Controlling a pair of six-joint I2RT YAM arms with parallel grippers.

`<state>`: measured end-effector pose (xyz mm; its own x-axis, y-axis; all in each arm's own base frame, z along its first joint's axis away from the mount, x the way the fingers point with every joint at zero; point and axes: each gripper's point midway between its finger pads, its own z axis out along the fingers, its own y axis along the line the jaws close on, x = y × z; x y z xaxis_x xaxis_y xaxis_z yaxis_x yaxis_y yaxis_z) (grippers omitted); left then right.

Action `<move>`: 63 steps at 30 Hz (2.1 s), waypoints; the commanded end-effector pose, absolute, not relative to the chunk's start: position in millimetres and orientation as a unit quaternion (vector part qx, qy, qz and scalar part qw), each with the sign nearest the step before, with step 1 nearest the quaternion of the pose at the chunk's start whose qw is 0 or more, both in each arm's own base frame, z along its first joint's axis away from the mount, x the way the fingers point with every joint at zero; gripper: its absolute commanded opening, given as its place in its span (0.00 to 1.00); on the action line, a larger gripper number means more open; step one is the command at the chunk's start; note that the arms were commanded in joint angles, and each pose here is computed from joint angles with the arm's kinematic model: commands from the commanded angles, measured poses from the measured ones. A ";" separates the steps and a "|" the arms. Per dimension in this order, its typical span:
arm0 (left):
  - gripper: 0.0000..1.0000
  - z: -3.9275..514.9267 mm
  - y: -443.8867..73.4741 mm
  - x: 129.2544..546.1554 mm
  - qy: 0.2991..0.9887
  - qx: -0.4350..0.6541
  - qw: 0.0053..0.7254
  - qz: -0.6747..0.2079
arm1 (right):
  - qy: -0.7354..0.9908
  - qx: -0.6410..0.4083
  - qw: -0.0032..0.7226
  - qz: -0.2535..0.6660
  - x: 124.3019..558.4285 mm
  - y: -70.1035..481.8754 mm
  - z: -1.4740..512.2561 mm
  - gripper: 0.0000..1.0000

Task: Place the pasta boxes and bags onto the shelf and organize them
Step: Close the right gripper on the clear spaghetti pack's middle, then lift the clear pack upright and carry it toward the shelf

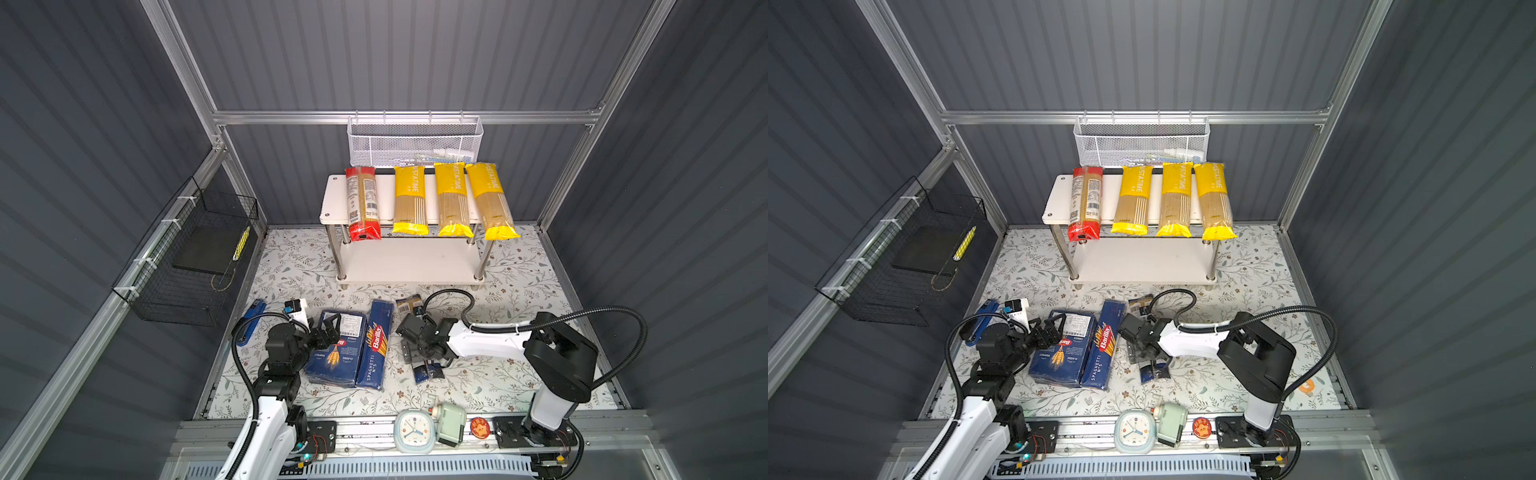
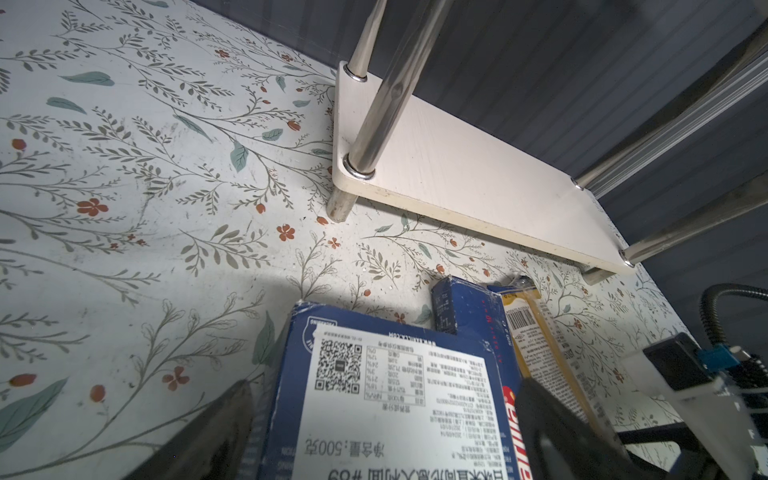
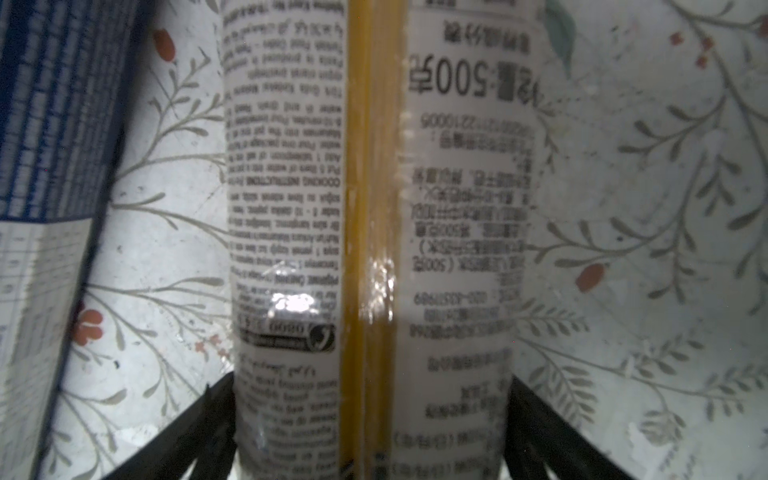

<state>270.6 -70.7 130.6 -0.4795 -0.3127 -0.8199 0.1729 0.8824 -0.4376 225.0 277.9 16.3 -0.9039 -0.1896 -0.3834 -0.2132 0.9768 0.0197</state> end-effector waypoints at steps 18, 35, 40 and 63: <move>0.99 129.9 -71.6 271.4 0.824 -0.039 0.510 -0.243 | 0.974 -0.095 0.204 0.029 228.7 273.8 21.8 0.76; 0.99 129.8 -71.6 271.7 0.825 -0.039 0.509 -0.243 | 0.967 -0.082 0.234 0.053 233.4 272.1 34.3 0.54; 0.99 129.7 -71.8 272.0 0.825 -0.039 0.509 -0.243 | 0.965 -0.077 0.242 0.067 233.3 272.8 39.5 0.45; 0.99 129.3 -71.4 271.3 0.825 -0.040 0.510 -0.243 | 0.933 -0.055 0.335 0.119 236.4 251.6 120.5 0.22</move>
<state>271.5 -70.8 128.5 -0.4851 -0.3123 -0.8168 0.1699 0.8826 -0.4383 221.1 256.1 90.4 -0.8363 -0.0785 -0.5426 -0.2015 0.9645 0.1710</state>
